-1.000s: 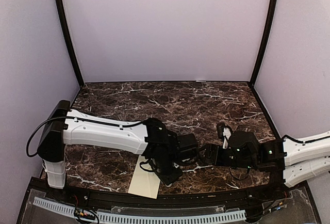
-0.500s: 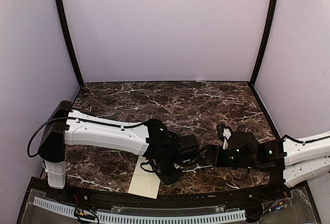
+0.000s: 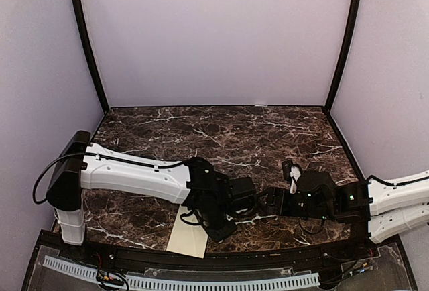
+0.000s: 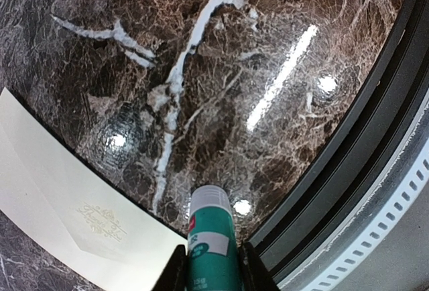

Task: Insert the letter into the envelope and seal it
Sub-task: Reset both arms

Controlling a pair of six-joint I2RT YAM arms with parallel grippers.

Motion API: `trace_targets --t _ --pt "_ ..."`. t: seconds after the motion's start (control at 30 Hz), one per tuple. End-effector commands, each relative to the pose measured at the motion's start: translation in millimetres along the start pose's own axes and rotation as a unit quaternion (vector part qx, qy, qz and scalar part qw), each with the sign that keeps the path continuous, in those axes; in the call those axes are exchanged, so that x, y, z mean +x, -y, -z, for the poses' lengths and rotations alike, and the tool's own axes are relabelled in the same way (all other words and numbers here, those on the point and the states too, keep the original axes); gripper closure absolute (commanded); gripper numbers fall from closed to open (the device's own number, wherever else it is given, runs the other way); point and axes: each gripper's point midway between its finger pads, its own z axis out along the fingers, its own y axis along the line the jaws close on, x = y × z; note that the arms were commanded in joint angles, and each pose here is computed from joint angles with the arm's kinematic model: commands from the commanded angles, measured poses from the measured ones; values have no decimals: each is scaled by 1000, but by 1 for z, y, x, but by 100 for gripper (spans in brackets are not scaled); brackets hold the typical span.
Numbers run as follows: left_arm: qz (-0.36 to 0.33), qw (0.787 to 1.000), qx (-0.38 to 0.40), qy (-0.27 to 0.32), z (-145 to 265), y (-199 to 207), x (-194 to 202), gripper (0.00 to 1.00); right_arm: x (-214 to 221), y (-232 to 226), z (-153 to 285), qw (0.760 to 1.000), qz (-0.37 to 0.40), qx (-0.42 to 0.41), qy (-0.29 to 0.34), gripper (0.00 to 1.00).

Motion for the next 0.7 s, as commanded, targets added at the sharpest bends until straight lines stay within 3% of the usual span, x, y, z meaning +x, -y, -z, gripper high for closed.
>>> trace_targets --t 0.0,0.1,0.33,0.67 --pt "-15 988 -63 -142 -67 -25 63 97 -8 -5 2 1000 -9 -8 15 14" --pt "-17 991 -65 -114 -52 -21 42 91 -10 -4 5 1000 -8 -6 18 14" --pt "-10 995 -79 -57 -14 -22 3 63 -17 -6 13 1000 -10 -7 28 14" --pt "4 998 -56 9 19 -12 -30 42 -19 -6 17 999 -14 -5 30 14"
